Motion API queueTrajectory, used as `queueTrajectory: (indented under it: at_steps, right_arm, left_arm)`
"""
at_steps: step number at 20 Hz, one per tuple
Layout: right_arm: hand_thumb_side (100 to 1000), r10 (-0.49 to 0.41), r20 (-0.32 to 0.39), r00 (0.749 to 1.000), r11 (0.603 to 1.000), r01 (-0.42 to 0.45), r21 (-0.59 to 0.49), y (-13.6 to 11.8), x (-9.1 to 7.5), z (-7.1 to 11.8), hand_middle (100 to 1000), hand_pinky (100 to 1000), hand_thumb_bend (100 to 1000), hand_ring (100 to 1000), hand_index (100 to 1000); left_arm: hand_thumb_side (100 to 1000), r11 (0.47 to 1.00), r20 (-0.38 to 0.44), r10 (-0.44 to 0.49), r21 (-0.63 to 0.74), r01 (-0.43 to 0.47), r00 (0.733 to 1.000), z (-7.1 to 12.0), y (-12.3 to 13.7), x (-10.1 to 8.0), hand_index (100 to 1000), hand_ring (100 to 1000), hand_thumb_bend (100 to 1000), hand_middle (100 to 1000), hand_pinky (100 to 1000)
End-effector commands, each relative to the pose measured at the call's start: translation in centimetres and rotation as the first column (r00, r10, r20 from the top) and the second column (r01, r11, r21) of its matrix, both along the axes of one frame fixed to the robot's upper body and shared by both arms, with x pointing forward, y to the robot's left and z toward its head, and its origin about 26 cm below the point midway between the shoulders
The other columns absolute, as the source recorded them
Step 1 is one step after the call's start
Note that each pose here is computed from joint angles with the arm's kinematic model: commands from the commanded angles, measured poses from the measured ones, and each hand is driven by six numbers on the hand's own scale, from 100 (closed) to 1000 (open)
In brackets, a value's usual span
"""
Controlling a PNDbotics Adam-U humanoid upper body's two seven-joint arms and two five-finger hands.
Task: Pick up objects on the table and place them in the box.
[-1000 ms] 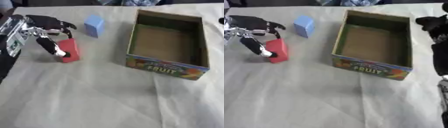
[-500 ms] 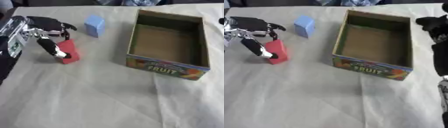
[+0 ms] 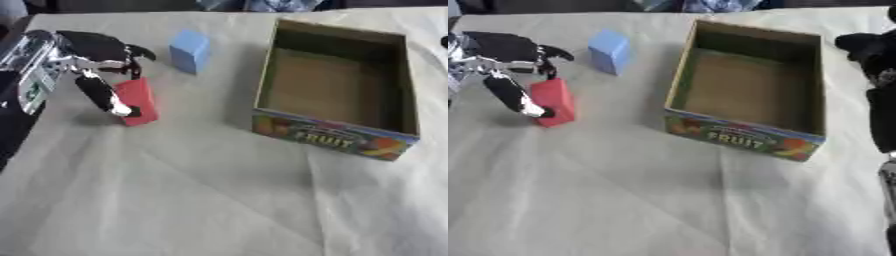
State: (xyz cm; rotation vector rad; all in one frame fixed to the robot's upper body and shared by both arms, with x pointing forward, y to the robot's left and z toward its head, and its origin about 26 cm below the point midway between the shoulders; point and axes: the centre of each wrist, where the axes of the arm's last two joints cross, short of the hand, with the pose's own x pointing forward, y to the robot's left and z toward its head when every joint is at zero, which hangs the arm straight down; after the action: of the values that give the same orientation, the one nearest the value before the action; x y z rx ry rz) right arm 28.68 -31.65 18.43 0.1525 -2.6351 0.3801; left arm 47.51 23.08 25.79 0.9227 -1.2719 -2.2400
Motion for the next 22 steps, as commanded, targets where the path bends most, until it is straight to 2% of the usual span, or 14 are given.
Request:
queueTrajectory:
  at_steps: [1, 3, 13, 22]
  right_arm:
    - [956, 0.005, 0.026, 1.000, 1.000, -0.005, -0.006, -0.1, -0.3, 0.8, 551, 836, 468, 745, 901]
    - [956, 0.005, 0.026, 1.000, 1.000, -0.005, -0.007, -0.1, -0.3, 0.8, 551, 836, 469, 745, 901]
    - [954, 0.009, 0.038, 0.999, 1.000, -0.009, 0.001, -0.1, -0.2, 1.0, 552, 836, 470, 745, 897]
    - [951, 0.032, 0.064, 0.997, 0.999, -0.034, 0.020, 0.1, 0.0, 1.8, 554, 836, 470, 744, 892]
  left_arm:
    - [579, 0.942, -0.140, -0.119, 0.298, 0.157, 0.983, 1.6, 0.2, -0.2, 501, 621, 286, 1000, 591]
    - [543, 0.944, -0.131, -0.125, 0.290, 0.159, 0.983, 2.0, 0.1, -0.3, 489, 610, 252, 1000, 581]
    - [472, 0.968, -0.095, -0.158, 0.181, 0.173, 0.983, 4.5, 0.0, -1.2, 453, 567, 100, 1000, 540]
    - [403, 0.976, -0.031, -0.210, 0.060, 0.212, 0.977, 7.9, -1.4, -2.5, 444, 551, 100, 1000, 523]
